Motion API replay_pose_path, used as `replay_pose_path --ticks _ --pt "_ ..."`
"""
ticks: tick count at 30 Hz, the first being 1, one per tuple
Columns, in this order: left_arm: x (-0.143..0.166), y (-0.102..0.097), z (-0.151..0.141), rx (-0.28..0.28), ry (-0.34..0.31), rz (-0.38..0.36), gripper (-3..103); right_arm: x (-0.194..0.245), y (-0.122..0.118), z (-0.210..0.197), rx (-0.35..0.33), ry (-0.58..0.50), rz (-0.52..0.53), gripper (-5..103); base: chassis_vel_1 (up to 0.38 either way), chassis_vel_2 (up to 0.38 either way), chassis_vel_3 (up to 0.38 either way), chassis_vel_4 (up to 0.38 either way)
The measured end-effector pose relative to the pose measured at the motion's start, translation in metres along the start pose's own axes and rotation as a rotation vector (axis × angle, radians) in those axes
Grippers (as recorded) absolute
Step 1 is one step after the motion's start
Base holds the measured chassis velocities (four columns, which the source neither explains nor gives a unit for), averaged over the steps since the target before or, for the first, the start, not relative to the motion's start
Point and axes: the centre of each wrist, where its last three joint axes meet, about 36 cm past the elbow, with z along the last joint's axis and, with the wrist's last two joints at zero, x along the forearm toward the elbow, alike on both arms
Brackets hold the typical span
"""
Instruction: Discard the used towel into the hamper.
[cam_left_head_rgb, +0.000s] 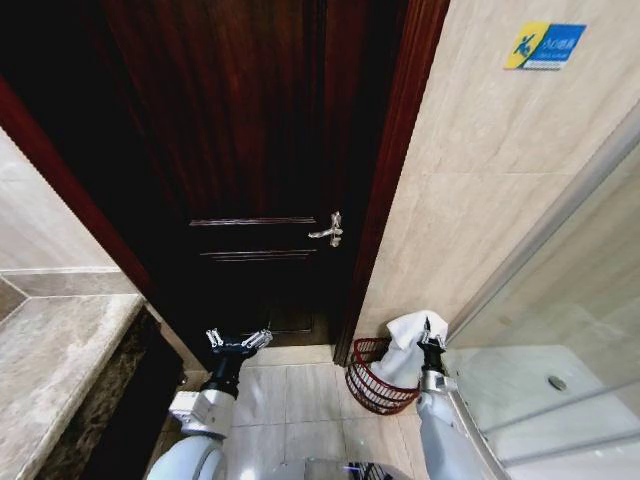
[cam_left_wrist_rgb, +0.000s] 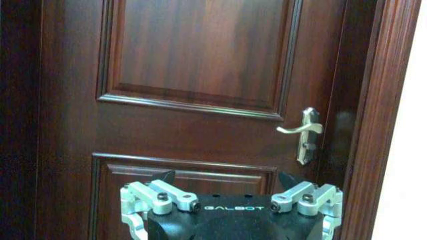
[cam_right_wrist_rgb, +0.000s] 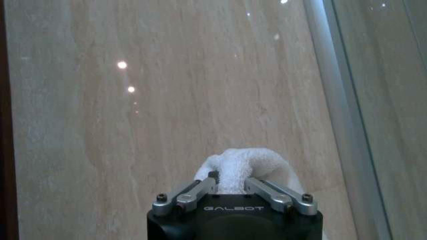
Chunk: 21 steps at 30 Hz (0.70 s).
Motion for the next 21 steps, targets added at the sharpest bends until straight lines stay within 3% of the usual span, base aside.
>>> replay_pose_path --ticks 21 --pt "0.000 0.000 0.000 0.000 0.000 0.000 100 0.022 -0.003 0.015 -0.010 0.065 0.001 6 0.000 0.000 0.000 0.000"
